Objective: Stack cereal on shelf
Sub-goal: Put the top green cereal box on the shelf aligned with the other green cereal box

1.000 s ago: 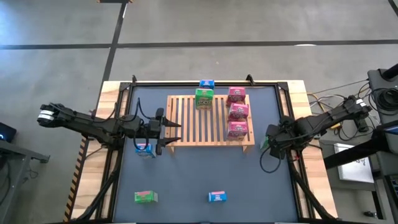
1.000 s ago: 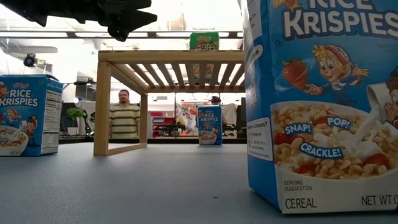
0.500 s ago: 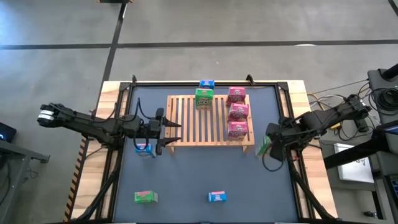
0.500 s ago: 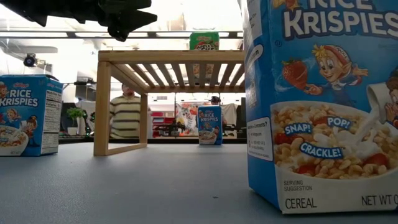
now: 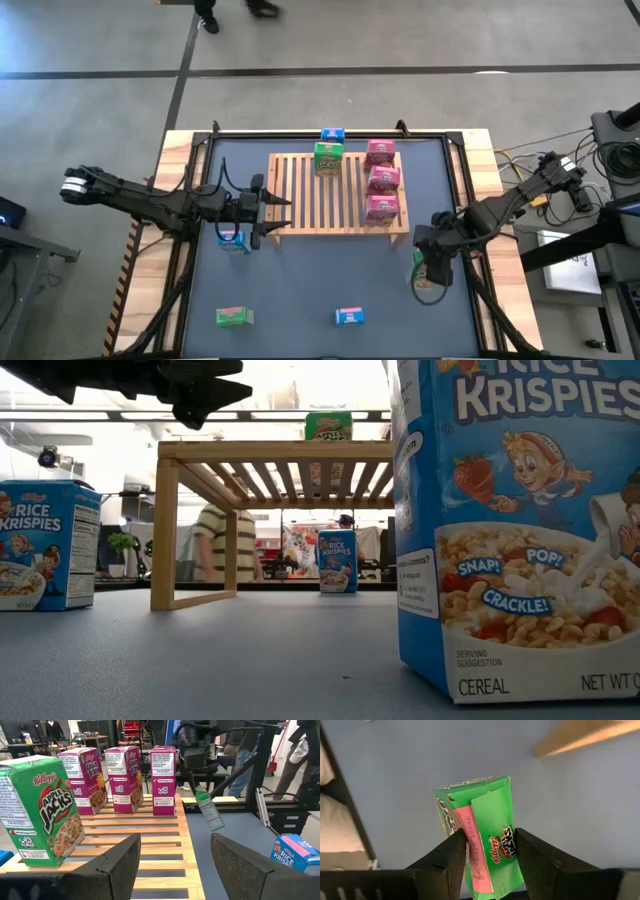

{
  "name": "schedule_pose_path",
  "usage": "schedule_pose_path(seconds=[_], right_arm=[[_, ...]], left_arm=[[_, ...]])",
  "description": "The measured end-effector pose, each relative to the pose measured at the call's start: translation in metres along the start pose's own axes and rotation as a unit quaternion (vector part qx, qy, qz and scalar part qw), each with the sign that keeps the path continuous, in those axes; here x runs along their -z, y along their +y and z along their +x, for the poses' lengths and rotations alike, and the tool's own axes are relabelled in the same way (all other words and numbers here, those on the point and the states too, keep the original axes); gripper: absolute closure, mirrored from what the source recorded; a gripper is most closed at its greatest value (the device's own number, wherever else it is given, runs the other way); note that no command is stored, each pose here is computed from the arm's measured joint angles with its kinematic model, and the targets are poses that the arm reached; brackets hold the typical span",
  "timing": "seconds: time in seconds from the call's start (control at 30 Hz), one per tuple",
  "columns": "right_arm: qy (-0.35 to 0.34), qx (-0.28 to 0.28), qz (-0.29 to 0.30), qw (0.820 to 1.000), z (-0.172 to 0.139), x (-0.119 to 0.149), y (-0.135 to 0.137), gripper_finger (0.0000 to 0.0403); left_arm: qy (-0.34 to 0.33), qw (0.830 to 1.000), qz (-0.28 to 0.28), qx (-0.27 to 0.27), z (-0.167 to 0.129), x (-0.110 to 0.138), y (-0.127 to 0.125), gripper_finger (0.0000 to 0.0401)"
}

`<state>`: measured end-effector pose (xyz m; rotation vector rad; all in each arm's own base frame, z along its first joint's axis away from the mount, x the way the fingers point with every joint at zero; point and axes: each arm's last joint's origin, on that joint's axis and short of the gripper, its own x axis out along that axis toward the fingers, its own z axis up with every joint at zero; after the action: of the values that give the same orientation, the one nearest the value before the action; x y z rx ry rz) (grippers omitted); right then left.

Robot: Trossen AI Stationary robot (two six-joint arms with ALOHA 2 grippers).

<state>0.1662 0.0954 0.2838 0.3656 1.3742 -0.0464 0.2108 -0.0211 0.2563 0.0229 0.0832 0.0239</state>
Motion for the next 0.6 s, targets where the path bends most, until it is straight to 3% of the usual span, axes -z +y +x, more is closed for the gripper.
schedule_pose_path(seconds=[0.3, 0.6], right_arm=[[-0.036, -0.045, -0.041, 0.998, -0.004, -0.016, 0.047, 0.0252], [-0.099, -0.059, -0.114, 0.987, -0.028, -0.051, 0.088, 0.0252]], left_arm=[[-0.030, 0.999, -0.008, 0.042, -0.001, -0.004, -0.003, 0.0178], [-0.018, 0.999, -0.024, 0.045, 0.004, 0.000, -0.004, 0.0178]])
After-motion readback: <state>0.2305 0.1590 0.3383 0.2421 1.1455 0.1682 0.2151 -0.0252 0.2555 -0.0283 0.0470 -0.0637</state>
